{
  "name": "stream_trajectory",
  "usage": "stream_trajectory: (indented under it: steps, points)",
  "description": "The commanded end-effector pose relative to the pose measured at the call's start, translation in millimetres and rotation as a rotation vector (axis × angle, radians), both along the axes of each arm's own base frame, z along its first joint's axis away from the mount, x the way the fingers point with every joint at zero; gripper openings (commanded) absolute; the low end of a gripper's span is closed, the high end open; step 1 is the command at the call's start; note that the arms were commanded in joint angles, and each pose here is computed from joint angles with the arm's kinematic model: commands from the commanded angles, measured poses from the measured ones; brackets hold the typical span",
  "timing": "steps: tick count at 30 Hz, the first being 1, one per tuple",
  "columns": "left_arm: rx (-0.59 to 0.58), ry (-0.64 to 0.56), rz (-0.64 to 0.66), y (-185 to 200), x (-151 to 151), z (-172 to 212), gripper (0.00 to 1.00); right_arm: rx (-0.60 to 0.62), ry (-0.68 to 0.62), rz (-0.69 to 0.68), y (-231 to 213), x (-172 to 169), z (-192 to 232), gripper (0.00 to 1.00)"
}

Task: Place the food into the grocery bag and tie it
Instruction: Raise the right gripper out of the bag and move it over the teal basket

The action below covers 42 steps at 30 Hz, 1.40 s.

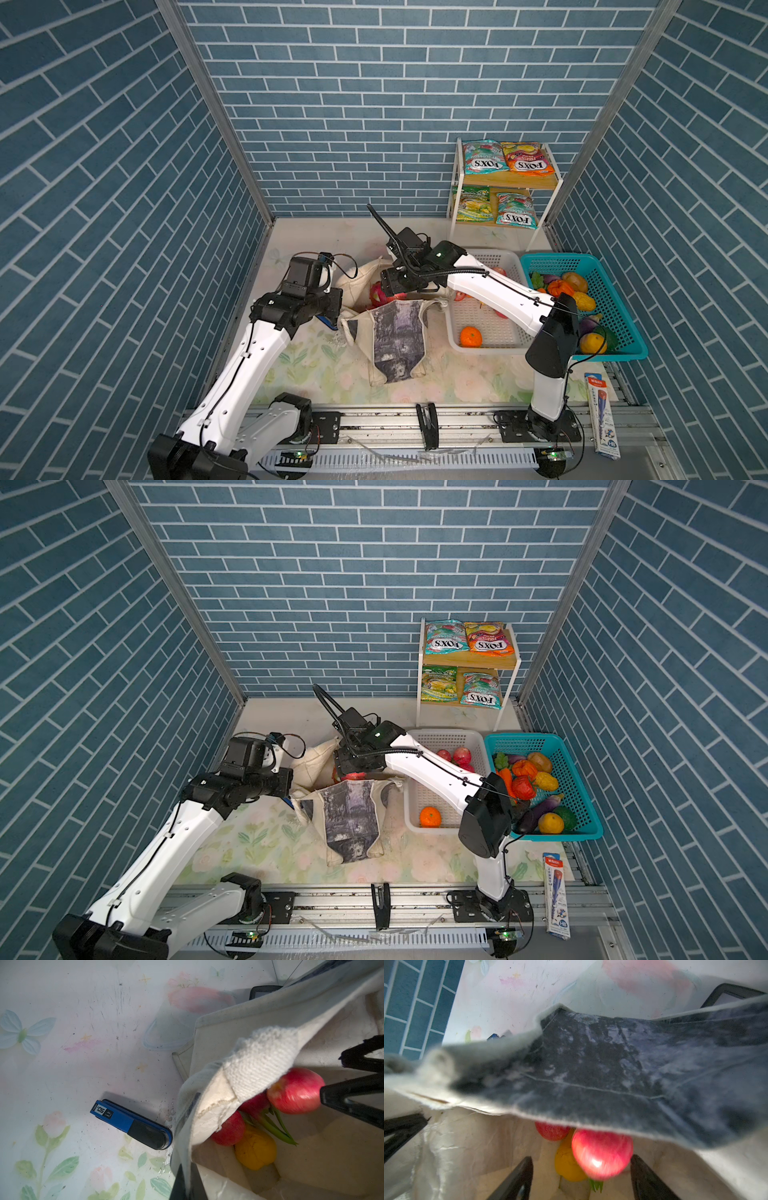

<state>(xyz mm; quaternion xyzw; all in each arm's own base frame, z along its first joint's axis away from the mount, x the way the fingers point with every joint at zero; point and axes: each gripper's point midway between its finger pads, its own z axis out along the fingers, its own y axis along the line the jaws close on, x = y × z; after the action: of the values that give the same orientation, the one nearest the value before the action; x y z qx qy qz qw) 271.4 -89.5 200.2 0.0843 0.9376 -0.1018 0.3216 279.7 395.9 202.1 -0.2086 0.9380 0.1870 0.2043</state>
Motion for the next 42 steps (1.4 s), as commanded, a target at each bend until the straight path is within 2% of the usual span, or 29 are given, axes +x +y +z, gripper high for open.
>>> stream_trajectory:
  steps: [1,5,11,14,17,22,26,29,35,42]
  points:
    - [-0.004,-0.003,0.001,1.2,-2.3,-0.2,0.04,-0.011,-0.028,-0.008,-8.9,0.9,17.8,0.8]
    - [-0.005,-0.004,0.0,1.1,-2.1,0.0,0.04,0.022,-0.114,-0.031,-24.3,0.9,61.8,0.84]
    - [-0.003,-0.001,0.001,1.2,-1.8,-0.8,0.05,0.063,-0.376,-0.146,-84.6,3.2,142.7,0.84]
    - [-0.003,-0.001,0.001,1.3,-1.8,-0.9,0.04,0.058,-0.509,-0.247,-127.8,4.7,161.2,0.86]
    - [-0.003,0.001,0.001,1.1,-1.6,-1.5,0.04,0.021,-0.55,-0.36,-174.8,6.8,155.7,0.86]
    - [-0.004,0.002,0.0,0.8,-1.7,-1.6,0.04,-0.153,-0.514,-0.58,-272.5,4.4,119.5,0.85]
    - [-0.006,0.003,-0.002,0.4,-1.9,-1.6,0.05,-0.335,-0.481,-0.734,-348.1,-12.4,93.9,0.85]
    - [-0.008,0.004,-0.003,-0.1,-1.8,-1.8,0.05,-0.406,-0.434,-0.862,-394.1,-27.1,84.1,0.87]
    - [-0.01,0.009,-0.006,-1.0,-1.4,-3.1,0.05,-0.447,-0.305,-1.095,-449.4,-44.6,60.3,0.92]
    - [-0.008,0.012,-0.006,-1.0,-0.8,-3.9,0.05,-0.494,-0.095,-1.226,-484.6,-45.1,20.7,0.94]
